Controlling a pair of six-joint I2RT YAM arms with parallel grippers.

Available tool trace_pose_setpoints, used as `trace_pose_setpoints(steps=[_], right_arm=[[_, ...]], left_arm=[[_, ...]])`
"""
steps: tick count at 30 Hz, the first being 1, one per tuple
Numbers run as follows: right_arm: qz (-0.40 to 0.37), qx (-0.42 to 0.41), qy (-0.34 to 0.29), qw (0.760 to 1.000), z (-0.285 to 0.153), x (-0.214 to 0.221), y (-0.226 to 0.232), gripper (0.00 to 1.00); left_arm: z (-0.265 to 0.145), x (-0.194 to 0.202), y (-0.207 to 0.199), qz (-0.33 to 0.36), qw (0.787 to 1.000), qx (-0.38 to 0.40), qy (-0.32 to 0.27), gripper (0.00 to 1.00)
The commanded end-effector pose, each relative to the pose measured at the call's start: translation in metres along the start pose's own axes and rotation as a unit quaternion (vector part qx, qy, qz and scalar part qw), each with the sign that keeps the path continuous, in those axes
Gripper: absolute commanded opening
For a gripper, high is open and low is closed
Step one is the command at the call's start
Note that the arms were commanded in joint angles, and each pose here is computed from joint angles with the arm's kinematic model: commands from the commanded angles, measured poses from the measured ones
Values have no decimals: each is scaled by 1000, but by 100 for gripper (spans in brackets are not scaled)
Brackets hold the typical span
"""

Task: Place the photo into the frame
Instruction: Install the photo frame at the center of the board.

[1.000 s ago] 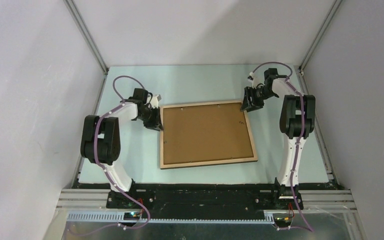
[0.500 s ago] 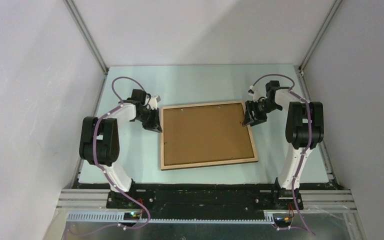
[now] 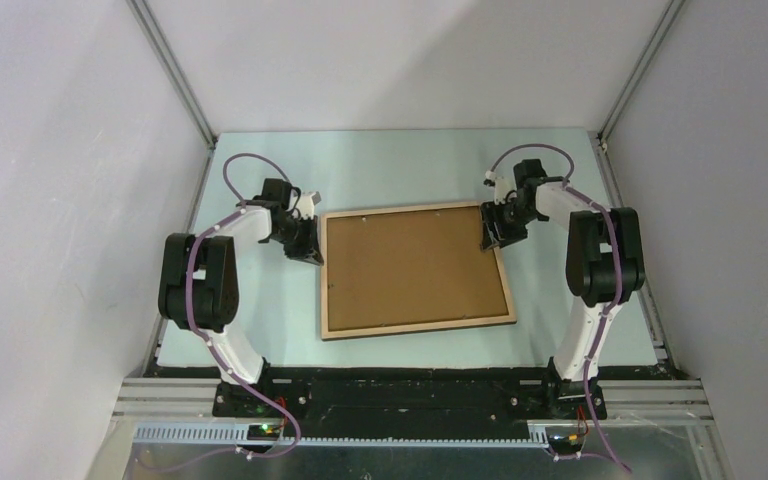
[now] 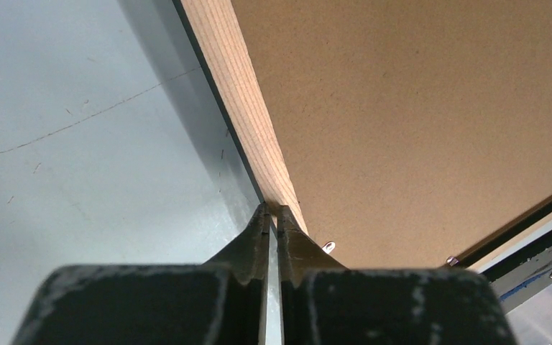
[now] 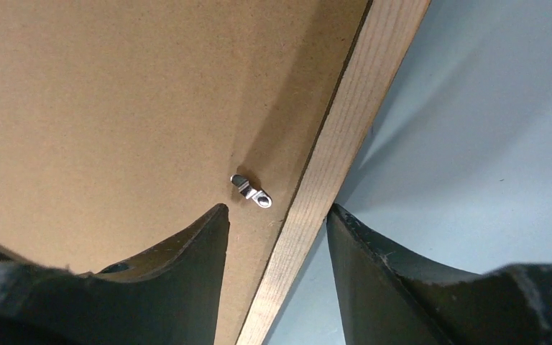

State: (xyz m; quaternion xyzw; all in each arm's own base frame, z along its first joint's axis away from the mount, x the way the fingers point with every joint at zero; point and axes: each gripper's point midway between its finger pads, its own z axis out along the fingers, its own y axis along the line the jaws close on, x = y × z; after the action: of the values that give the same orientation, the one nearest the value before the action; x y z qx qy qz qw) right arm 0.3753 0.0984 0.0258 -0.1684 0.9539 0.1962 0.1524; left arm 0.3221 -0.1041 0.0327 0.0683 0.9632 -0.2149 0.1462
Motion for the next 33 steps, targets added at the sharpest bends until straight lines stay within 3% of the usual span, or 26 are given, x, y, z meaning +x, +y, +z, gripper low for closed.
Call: trace_pose_setpoints(steps=[1,21,33], right_arm=[[-28,59,-28,997,-1,-15,-11,55],[12,87,-27,996,12,-15,-17,41],[47,58,-28,997,7,-11,-22,30]], left_arm=[[0,17,-7,1,999,19,30,0],[2,18,-9,0,999,25,34,0],[4,19,-7,-2,999,25,37,0]])
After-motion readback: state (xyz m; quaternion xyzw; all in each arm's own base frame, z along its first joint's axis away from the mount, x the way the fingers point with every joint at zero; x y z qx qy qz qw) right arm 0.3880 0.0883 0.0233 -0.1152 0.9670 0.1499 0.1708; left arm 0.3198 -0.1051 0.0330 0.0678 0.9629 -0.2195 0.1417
